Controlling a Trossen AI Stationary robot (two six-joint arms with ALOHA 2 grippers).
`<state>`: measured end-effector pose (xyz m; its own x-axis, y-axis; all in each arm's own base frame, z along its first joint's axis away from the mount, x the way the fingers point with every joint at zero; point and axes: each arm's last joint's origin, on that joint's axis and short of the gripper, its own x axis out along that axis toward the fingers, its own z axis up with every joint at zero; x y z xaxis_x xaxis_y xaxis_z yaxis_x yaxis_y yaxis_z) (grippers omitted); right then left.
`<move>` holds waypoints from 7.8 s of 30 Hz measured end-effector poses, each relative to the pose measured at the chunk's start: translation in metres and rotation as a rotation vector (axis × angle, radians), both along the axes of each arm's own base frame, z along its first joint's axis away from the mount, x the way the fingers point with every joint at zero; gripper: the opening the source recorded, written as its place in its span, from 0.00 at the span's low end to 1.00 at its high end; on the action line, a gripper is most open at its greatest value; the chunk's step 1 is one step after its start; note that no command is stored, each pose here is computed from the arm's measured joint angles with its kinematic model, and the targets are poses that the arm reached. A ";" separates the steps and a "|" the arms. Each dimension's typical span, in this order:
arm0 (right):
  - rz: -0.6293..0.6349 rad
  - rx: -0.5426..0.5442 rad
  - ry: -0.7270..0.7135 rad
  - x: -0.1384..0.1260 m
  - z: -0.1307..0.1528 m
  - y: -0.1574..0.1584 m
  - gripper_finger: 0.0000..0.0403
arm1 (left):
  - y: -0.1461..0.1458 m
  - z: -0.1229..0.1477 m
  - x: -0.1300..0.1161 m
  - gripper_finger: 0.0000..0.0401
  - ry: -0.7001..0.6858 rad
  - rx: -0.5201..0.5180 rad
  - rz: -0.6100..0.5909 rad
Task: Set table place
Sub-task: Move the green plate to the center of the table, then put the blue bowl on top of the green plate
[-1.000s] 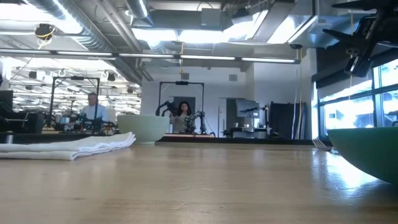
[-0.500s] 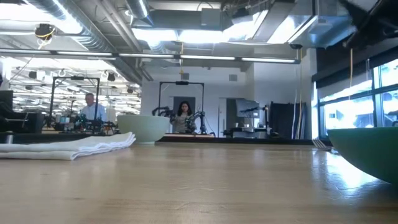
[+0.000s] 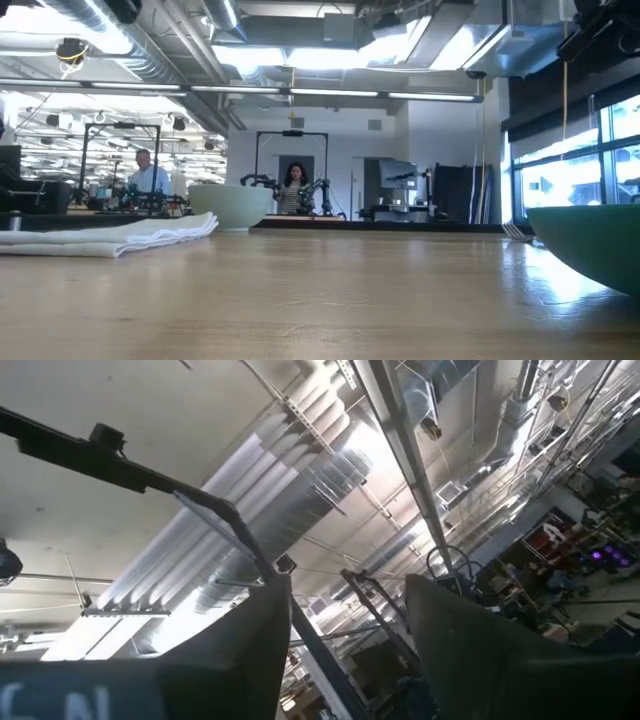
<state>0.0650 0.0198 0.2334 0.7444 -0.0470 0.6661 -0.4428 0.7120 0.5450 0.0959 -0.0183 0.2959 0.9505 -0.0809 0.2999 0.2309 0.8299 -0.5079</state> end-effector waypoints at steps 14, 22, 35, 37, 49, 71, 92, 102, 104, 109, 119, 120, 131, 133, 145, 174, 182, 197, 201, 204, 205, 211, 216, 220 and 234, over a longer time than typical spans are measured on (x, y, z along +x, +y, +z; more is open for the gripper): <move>-0.064 0.184 -0.025 -0.007 0.020 -0.008 0.49 | 0.000 -0.006 0.014 0.36 0.077 -0.130 0.015; -0.005 -0.258 -0.154 0.001 0.138 0.007 0.49 | -0.001 -0.009 0.022 0.36 0.113 -0.143 0.026; -0.007 -0.579 1.030 0.134 0.166 0.066 0.49 | -0.001 -0.010 0.024 0.36 0.117 -0.130 0.031; 0.008 -0.576 1.140 0.149 0.154 0.073 0.49 | -0.001 -0.010 0.024 0.36 0.118 -0.128 0.032; 0.341 -0.335 1.883 0.175 0.070 0.097 0.49 | -0.001 -0.010 0.024 0.36 0.119 -0.122 0.016; 0.363 -0.393 2.368 0.214 -0.033 0.120 0.49 | -0.002 -0.010 0.024 0.34 0.123 -0.103 -0.014; 0.333 -0.482 2.475 0.230 -0.085 0.126 0.44 | -0.003 -0.010 0.024 0.32 0.123 -0.105 -0.015; 0.408 -0.435 2.480 0.226 -0.068 0.123 0.05 | -0.002 -0.010 0.024 0.32 0.117 -0.108 -0.015; 0.414 -0.410 2.506 0.225 -0.054 0.120 0.05 | -0.002 -0.010 0.024 0.32 0.118 -0.128 -0.021; 0.351 -0.434 2.493 0.226 0.010 0.109 0.02 | -0.002 -0.010 0.024 0.32 0.120 -0.155 -0.027; 0.156 -0.370 2.114 0.252 0.122 0.052 0.02 | -0.002 -0.009 0.024 0.32 0.108 -0.161 -0.029; 0.120 -0.369 2.095 0.253 0.128 0.043 0.02 | -0.002 -0.009 0.024 0.32 0.108 -0.161 -0.029; -0.016 -0.012 2.091 0.269 0.118 -0.053 0.02 | 0.000 -0.009 0.024 0.32 0.105 -0.182 0.053; 0.026 0.060 2.082 0.272 0.107 -0.060 0.02 | 0.001 -0.009 0.024 0.32 0.105 -0.186 0.074; 0.129 0.148 2.064 0.282 0.009 -0.063 0.02 | 0.001 -0.010 0.024 0.32 0.110 -0.179 0.093; 0.114 0.297 2.017 0.259 -0.081 -0.059 0.07 | 0.002 -0.012 0.024 0.32 0.129 -0.181 0.119; 0.033 0.265 2.011 0.260 -0.081 -0.061 0.24 | 0.002 -0.011 0.024 0.32 0.128 -0.186 0.118; 0.195 0.120 1.915 0.294 0.015 -0.063 0.33 | 0.005 -0.016 0.026 0.32 0.168 -0.196 0.234; 0.161 0.098 1.943 0.293 0.055 -0.064 0.33 | 0.008 -0.024 0.027 0.32 0.245 -0.183 0.343; 0.164 0.078 1.907 0.292 0.086 -0.059 0.33 | 0.014 -0.036 0.027 0.32 0.354 -0.157 0.492; 0.169 0.063 1.881 0.293 0.095 -0.055 0.33 | 0.016 -0.040 0.026 0.32 0.391 -0.147 0.524; 0.244 -0.081 1.680 0.297 0.149 -0.033 0.33 | 0.025 -0.053 0.034 0.32 0.535 -0.115 0.491; 0.259 -0.191 1.543 0.294 0.182 -0.017 0.33 | 0.034 -0.043 0.049 0.32 0.678 0.040 0.385; 0.210 -0.225 1.472 0.295 0.195 -0.008 0.33 | 0.046 -0.031 0.066 0.32 0.823 0.160 0.334; 0.216 -0.248 1.436 0.295 0.198 0.022 0.33 | 0.135 -0.046 0.136 0.32 1.291 0.032 0.216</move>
<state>0.3599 0.0418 0.4318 0.7366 0.1510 -0.6592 0.2527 0.8427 0.4754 0.2320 0.1165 0.2500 0.5444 0.1181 -0.8305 -0.5424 0.8047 -0.2412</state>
